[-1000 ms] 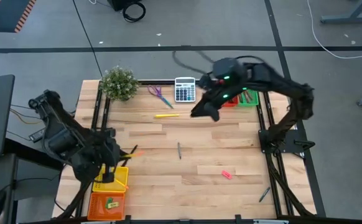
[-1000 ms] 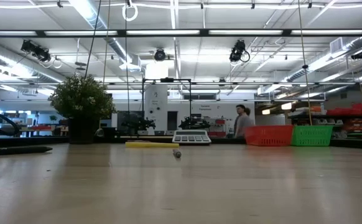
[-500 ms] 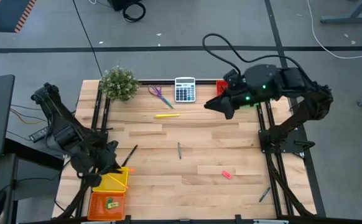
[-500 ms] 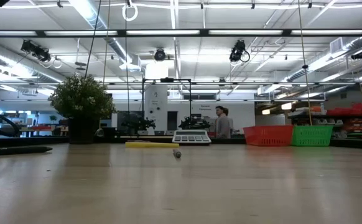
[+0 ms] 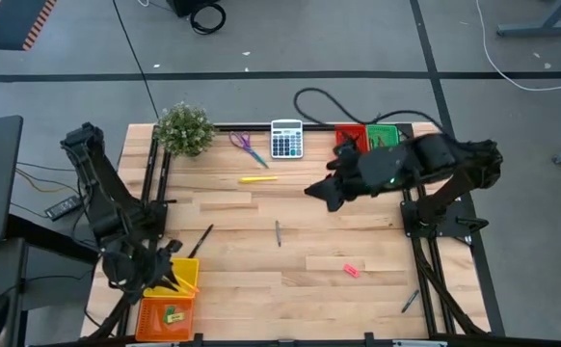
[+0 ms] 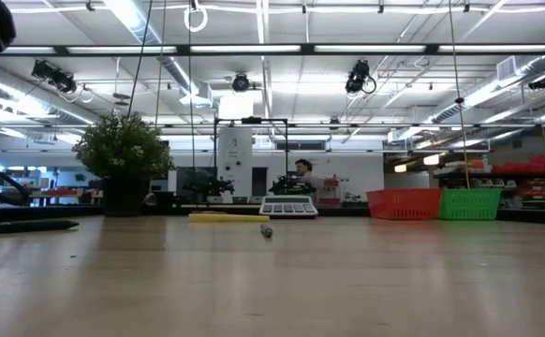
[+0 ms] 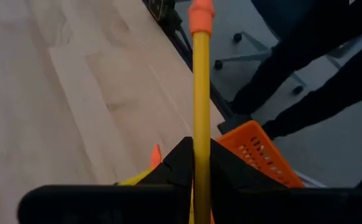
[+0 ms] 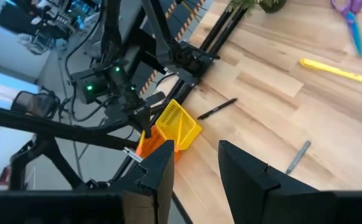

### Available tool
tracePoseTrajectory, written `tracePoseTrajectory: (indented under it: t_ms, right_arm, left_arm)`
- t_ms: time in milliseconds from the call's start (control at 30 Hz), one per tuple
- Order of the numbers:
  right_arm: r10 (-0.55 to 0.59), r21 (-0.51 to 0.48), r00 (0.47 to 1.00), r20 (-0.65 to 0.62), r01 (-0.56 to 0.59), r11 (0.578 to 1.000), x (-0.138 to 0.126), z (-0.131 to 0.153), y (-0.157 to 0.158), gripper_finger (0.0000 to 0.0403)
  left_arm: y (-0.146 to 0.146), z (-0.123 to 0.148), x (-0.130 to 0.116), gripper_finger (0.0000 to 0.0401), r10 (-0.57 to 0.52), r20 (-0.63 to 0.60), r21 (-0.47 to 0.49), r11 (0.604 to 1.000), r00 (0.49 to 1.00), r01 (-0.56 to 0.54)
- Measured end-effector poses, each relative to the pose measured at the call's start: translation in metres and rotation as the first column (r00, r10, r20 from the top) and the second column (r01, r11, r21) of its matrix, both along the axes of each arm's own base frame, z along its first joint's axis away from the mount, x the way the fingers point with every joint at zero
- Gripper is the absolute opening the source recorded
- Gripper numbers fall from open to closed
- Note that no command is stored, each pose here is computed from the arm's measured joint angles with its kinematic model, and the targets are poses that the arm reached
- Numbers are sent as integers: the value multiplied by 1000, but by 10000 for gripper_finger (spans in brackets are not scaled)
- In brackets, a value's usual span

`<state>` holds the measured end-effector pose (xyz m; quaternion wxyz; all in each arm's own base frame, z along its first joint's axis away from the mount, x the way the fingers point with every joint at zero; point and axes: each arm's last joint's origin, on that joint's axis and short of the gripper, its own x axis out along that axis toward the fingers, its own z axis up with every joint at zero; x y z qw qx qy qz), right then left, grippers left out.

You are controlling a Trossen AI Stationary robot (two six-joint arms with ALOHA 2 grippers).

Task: Sort crayons/erasers/pens/pencils in bins
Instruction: Put the yellow pencil into the yellow bin, then put the black pen into the red bin

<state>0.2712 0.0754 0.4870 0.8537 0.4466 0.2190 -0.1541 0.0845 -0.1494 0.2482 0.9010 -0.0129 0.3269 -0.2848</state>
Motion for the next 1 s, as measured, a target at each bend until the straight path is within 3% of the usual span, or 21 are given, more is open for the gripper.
tracePoseTrajectory:
  t_ms: [233, 500, 733, 1000]
  right_arm:
    - [-44, 33, 998, -53, 46, 998, 22, -19, 17, 131]
    - [-70, 61, 996, -63, 74, 995, 47, -35, 28, 131]
    - [-84, 79, 995, -60, 89, 993, 50, -38, 34, 131]
    - [-58, 97, 996, -62, 64, 993, 46, -40, 48, 131]
  left_arm:
    - [-5, -21, -2, 23, -32, 31, -59, 998, 999, 34]
    - [-2, -53, -2, 47, -15, 65, -114, 993, 998, 22]
    - [5, -75, -4, 28, 2, 43, -89, 996, 999, 2]
    - [9, -86, -5, 69, 27, 57, -72, 997, 998, -23]
